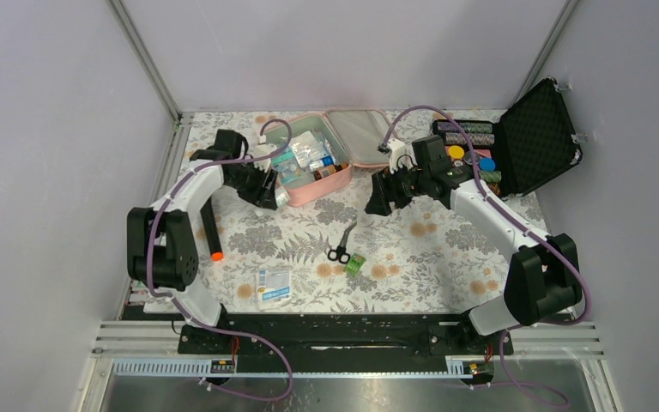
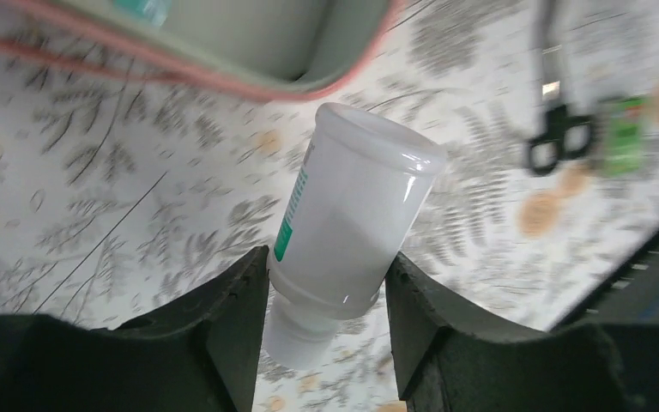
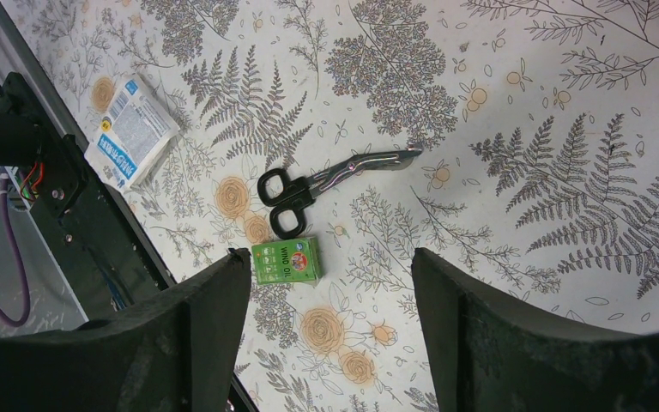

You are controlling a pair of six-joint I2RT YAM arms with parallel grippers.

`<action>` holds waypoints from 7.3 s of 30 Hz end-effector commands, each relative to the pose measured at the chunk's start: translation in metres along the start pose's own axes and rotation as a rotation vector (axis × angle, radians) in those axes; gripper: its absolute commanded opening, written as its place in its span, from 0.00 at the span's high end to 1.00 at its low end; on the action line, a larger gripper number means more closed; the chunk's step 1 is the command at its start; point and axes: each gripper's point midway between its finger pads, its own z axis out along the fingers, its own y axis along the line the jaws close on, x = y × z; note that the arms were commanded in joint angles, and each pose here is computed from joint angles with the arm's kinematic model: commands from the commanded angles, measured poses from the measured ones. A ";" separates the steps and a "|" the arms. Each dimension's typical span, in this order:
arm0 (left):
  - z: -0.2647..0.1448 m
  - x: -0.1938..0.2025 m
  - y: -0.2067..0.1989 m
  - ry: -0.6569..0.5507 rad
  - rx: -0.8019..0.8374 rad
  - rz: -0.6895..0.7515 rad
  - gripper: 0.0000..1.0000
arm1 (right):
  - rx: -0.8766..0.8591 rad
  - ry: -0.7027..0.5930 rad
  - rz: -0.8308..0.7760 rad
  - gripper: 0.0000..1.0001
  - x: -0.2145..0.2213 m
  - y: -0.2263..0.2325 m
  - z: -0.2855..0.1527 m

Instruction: Organize the medicine kit

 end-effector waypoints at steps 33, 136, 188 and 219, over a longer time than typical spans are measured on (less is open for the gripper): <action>0.071 -0.087 0.012 0.094 -0.097 0.201 0.68 | 0.032 -0.064 -0.093 0.23 -0.012 0.004 -0.013; -0.034 0.067 -0.129 0.216 0.174 0.681 0.34 | 0.133 -0.041 0.035 0.21 -0.010 -0.026 0.003; -0.024 -0.030 -0.159 -0.128 0.199 0.504 0.67 | 0.107 -0.020 0.023 0.22 -0.011 -0.021 0.002; 0.020 -0.139 -0.033 -0.208 -0.298 0.020 0.33 | 0.210 0.040 0.136 0.06 -0.025 -0.063 0.028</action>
